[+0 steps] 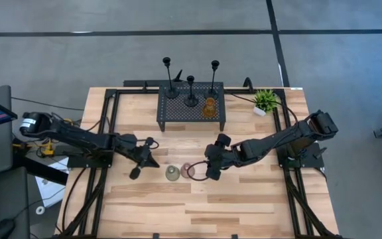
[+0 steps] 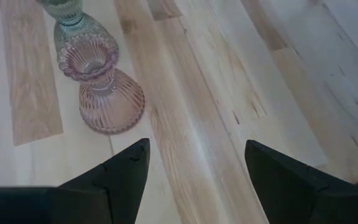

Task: Pick & Place candle stick holders
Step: Put the green glass candle holder on the shelf

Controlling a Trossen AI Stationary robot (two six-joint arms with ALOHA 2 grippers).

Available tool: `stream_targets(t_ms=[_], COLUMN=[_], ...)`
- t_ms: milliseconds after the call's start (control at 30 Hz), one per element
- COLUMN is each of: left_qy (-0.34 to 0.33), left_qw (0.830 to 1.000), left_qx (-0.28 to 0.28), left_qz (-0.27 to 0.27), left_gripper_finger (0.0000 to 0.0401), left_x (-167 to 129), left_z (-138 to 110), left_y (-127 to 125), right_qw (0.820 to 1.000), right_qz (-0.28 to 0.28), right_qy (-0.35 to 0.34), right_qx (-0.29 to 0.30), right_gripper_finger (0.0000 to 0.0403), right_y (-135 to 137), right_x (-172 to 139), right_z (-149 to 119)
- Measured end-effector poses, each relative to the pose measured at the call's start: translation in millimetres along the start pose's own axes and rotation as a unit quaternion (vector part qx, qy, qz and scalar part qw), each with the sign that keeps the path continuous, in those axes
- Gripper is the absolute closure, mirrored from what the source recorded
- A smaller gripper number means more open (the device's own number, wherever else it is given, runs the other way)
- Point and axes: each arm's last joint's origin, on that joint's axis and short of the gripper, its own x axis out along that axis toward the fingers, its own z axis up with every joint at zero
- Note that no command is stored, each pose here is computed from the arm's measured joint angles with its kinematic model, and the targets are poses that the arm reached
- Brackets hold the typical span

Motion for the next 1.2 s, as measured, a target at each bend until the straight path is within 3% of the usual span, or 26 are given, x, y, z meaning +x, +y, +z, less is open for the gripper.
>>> stream_targets(t_ms=[200,800,1200], left_qy=[-0.013,-0.031,-0.057], left_qw=[1.000,0.999,0.998], left_qx=[-0.003,-0.002,-0.009], left_qz=[0.000,-0.009,-0.014], left_gripper_finger=[0.0372,0.0209,0.0139], left_x=[9,32,40], left_z=[0,-8,-8], left_y=[2,4,4], right_qw=[1.000,1.000,1.000], right_qz=[0.000,-0.001,-0.001], right_qy=[0.000,0.000,0.000], right_qx=[0.001,0.000,0.000], right_gripper_finger=[0.0148,0.0148,0.0148], right_y=[0,0,-1], right_x=[0,0,0], right_z=[0,0,0])
